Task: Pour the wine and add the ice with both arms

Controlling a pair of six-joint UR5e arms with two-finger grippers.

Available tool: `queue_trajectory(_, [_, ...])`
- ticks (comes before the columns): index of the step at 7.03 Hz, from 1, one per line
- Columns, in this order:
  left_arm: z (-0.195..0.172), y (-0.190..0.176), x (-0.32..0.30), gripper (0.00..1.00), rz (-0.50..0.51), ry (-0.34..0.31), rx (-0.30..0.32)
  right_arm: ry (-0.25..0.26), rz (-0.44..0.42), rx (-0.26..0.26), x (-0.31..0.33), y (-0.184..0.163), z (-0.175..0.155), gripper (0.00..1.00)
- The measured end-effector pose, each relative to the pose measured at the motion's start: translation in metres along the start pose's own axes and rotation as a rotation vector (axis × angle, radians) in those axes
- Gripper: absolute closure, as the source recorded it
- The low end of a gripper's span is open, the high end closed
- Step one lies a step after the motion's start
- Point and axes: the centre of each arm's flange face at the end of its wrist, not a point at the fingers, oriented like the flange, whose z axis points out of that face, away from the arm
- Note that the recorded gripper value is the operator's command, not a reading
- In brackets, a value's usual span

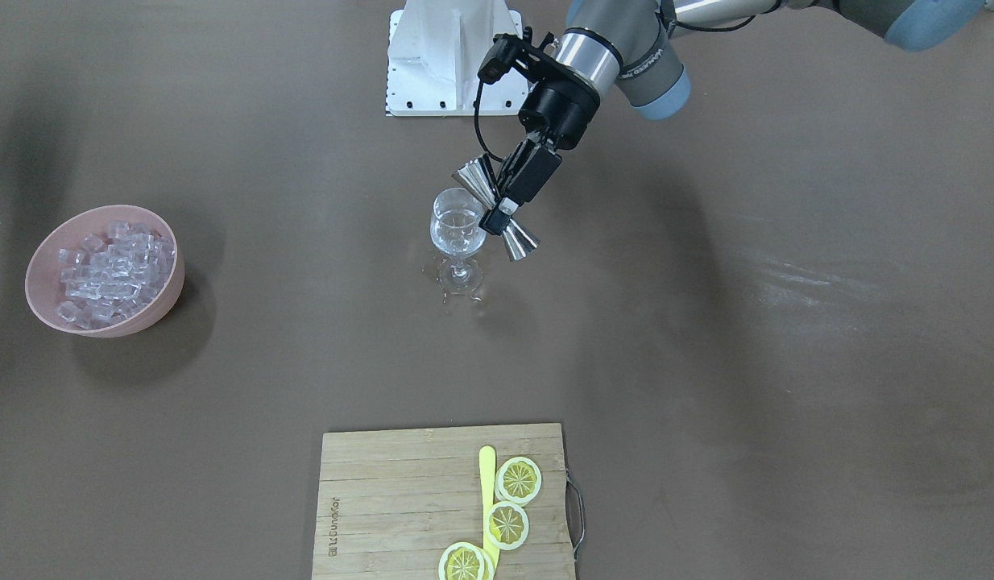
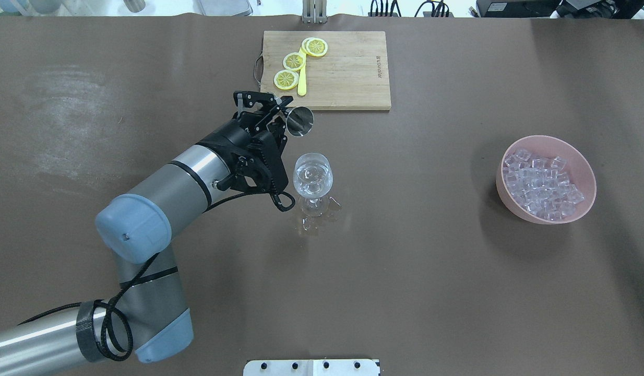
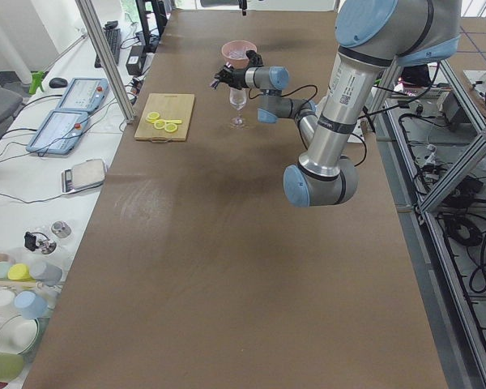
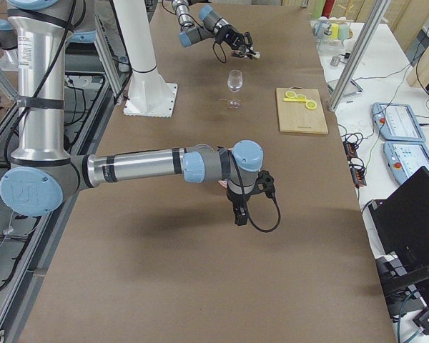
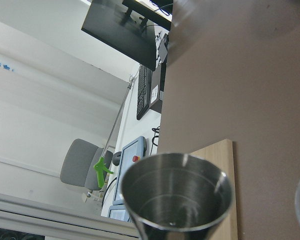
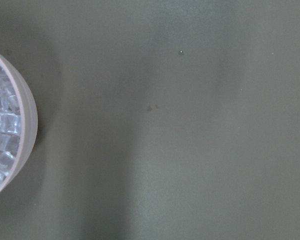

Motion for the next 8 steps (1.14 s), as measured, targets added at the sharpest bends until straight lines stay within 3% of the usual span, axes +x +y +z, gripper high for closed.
queue_trajectory(5, [-0.032,0.109,0.009,1.00,-0.684,-0.021,-0.078,0.000,-0.001,0.004,-0.001,-0.005,-0.002,0.00])
queue_trajectory(6, [-0.037,0.141,0.006,1.00,-0.798,-0.047,-0.120,0.000,0.001,0.004,-0.001,-0.006,-0.002,0.00])
queue_trajectory(8, [-0.047,0.204,-0.010,1.00,-0.919,-0.119,-0.164,0.001,0.002,0.006,-0.002,-0.006,-0.002,0.00])
